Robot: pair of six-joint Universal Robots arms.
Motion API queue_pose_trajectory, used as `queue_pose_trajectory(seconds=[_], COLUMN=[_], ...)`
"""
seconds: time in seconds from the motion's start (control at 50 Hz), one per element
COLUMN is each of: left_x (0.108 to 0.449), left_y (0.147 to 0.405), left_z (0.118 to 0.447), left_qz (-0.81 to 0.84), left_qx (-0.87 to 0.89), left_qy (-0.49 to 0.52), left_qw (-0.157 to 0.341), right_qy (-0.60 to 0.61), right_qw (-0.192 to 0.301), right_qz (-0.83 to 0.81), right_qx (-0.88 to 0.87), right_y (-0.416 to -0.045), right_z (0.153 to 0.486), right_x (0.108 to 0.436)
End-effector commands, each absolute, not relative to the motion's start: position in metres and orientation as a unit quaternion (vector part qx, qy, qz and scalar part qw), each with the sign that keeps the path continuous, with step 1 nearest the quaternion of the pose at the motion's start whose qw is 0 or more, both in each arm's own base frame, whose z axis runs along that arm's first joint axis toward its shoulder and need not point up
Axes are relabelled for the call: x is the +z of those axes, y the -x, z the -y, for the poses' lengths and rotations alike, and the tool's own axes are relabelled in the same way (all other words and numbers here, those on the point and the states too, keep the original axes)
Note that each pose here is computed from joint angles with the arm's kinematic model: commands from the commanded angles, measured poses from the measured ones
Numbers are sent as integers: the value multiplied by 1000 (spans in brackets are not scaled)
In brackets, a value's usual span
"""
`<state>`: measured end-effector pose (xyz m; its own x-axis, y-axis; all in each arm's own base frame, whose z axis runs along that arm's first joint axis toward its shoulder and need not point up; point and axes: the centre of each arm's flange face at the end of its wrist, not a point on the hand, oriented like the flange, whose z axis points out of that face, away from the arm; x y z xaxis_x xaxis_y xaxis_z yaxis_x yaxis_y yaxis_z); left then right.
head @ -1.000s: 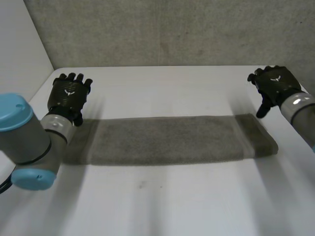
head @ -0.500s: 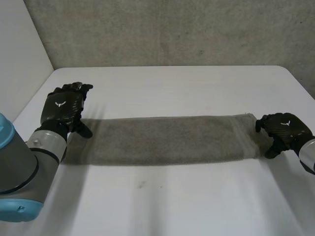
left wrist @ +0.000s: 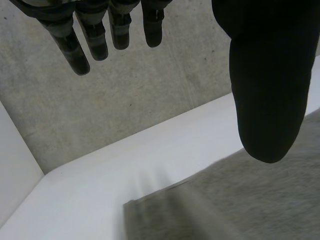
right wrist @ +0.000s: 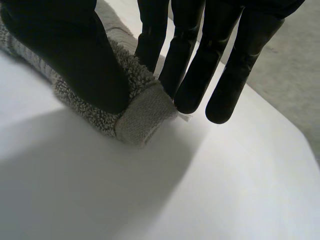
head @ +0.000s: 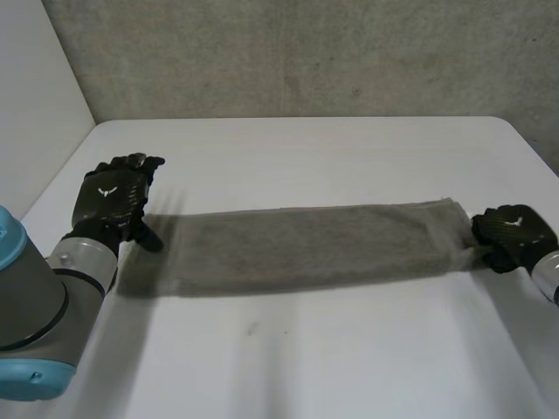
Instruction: Fold the towel.
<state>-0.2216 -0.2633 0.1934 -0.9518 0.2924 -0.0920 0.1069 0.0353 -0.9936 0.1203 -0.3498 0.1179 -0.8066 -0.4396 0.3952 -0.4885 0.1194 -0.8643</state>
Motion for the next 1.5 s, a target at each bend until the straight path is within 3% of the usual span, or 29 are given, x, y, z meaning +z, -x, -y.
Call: queue_pose_trajectory(seconds=[0.02, 0.08, 0.12, 0.24, 0.3, 0.34, 0.36, 0.4, 0.46, 0.5, 0.56, 0.6, 0.62, 0.66, 0.82, 0.96, 1.06, 1.1, 1.16, 1.2, 1.36, 1.5], left_x=[196, 198, 198, 199, 199, 200, 202, 202, 203, 205, 207, 206, 206, 206, 205, 206, 210, 215, 214, 210, 186, 151], left_y=[221, 221, 220, 220, 220, 219, 219, 219, 219, 218, 218, 218, 218, 218, 219, 222, 231, 247, 258, 278, 318, 328], left_z=[262, 262, 262, 262, 262, 261, 261, 261, 260, 260, 260, 259, 259, 259, 258, 257, 255, 248, 244, 237, 229, 223], left_qz=[714, 712, 712, 711, 711, 710, 708, 708, 707, 705, 703, 704, 704, 704, 704, 702, 694, 683, 679, 674, 678, 704], left_qx=[683, 685, 686, 687, 687, 688, 690, 690, 691, 693, 695, 695, 695, 694, 693, 694, 700, 704, 703, 698, 675, 643], left_qy=[139, 138, 137, 137, 137, 137, 136, 136, 135, 135, 133, 134, 134, 134, 135, 140, 149, 165, 175, 196, 237, 255], left_qw=[67, 68, 67, 67, 66, 66, 67, 66, 67, 66, 66, 66, 66, 66, 67, 74, 86, 107, 119, 139, 168, 161], right_qy=[-264, -261, -262, -260, -263, -280, -280, -294, -308, -346, -375, -443, -443, -492, -551, -547, -498, -437, -391, -376, -334, -324], right_qw=[129, 158, 204, 227, 227, 194, 193, 139, 107, 41, 8, -69, -69, -122, -180, -178, -169, -156, -149, -146, -112, -111], right_qz=[759, 760, 757, 751, 732, 691, 691, 660, 647, 620, 602, 576, 576, 557, 558, 565, 585, 620, 650, 662, 734, 763], right_qx=[580, 574, 563, 563, 587, 638, 638, 677, 689, 703, 704, 683, 683, 657, 594, 592, 618, 632, 634, 632, 581, 548], right_y=[-59, -44, -22, -17, -32, -78, -78, -125, -151, -209, -240, -306, -306, -347, -384, -382, -372, -347, -322, -311, -253, -221], right_z=[374, 377, 380, 385, 388, 383, 383, 372, 364, 338, 320, 272, 272, 228, 175, 175, 188, 215, 233, 237, 250, 253], right_x=[130, 134, 146, 165, 186, 220, 220, 242, 247, 251, 249, 223, 223, 200, 139, 136, 166, 183, 192, 194, 167, 145])
